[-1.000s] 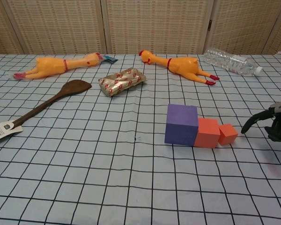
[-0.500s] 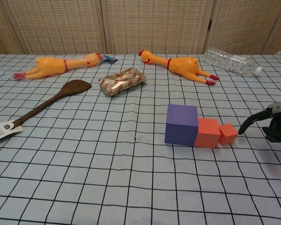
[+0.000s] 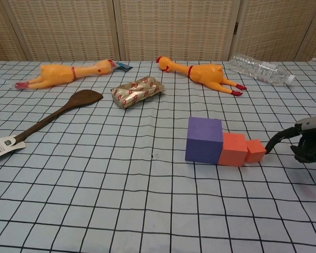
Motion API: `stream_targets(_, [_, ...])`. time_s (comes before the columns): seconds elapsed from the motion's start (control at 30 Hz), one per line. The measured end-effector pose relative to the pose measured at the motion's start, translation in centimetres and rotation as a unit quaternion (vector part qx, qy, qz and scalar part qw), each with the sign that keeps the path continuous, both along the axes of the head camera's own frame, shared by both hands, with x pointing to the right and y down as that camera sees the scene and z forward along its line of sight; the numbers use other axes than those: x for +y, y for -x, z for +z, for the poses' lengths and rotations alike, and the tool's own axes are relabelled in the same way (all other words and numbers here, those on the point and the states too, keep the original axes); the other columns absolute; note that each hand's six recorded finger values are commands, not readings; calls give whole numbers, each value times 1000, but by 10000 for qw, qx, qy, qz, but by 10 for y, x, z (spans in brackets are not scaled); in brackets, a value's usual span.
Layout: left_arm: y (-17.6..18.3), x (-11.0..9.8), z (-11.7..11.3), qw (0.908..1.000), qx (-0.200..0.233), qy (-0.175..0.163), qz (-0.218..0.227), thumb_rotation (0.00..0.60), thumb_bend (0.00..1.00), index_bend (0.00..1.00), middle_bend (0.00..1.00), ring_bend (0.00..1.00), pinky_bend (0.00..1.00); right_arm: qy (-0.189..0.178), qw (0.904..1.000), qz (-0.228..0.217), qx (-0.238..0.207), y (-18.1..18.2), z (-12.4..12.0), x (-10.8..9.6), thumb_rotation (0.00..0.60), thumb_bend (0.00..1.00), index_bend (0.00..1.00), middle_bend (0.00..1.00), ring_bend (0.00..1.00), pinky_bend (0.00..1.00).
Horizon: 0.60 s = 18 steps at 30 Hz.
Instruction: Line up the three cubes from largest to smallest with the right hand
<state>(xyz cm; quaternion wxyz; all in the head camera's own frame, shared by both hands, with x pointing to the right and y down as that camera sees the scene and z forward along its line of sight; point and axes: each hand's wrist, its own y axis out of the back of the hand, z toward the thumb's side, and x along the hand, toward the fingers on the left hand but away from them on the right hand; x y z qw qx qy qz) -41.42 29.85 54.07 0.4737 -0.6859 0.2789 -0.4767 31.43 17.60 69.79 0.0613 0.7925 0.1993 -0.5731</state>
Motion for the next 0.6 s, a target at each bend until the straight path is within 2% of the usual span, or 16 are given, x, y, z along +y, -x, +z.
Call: stream_targets(0.6, [0,0,0,10000,-2,9,-11,600,451,194,402,320,426,19,10000,-28,-80,2,1,0,600,733,267,930,984,993])
